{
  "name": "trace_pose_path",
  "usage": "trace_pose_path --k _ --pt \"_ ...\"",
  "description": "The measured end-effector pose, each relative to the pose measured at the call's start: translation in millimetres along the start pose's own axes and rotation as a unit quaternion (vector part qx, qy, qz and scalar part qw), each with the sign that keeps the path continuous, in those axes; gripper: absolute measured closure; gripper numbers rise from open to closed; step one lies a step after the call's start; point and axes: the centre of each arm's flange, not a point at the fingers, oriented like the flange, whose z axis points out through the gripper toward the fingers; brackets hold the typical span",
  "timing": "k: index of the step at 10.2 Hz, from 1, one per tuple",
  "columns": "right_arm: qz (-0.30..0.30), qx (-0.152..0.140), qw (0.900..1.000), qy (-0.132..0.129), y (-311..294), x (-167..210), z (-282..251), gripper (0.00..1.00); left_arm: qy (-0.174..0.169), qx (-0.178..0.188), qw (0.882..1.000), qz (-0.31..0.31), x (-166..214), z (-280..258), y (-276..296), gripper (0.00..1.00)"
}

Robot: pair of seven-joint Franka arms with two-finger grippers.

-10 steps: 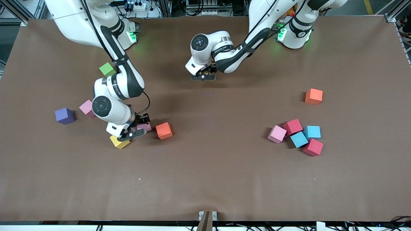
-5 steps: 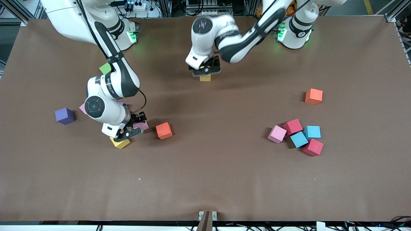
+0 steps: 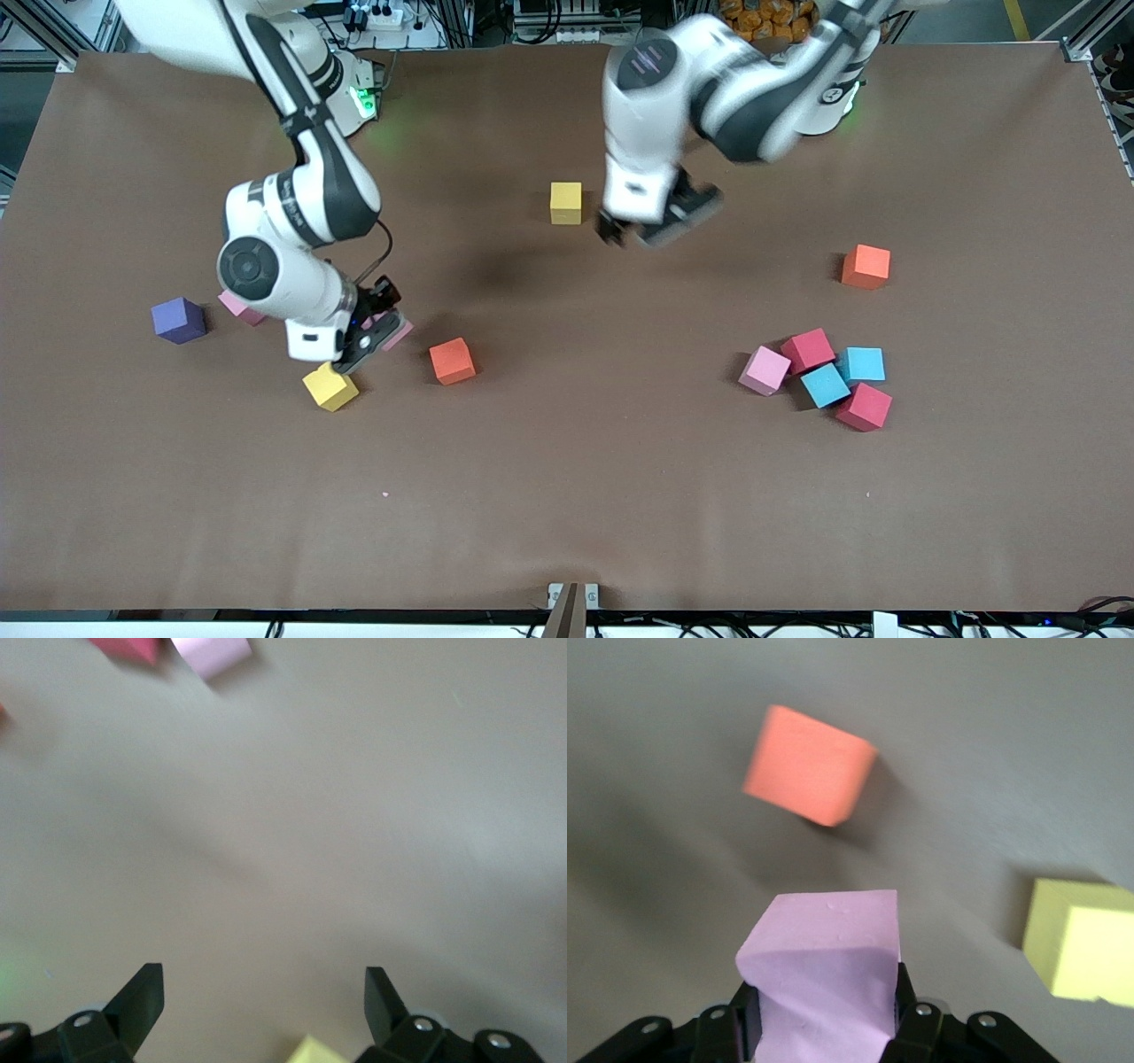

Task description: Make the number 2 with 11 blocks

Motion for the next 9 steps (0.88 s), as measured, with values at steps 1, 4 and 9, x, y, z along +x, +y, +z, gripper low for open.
trace_pose_path --k 1,4,9 --pt "-0.051 -0.003 0.999 -0.002 -36 12 -4 0.41 -0.009 0.007 1.0 -0.014 60 11 -16 0.0" --pt "-0.22 -0.03 0.975 -0.03 -179 44 7 0.41 -0.025 0.032 0.996 -0.084 177 59 -56 0.0" --pt "-0.331 -0.048 0.94 -0.07 -300 16 84 0.41 -0.029 0.006 0.99 -0.141 230 112 -57 0.0"
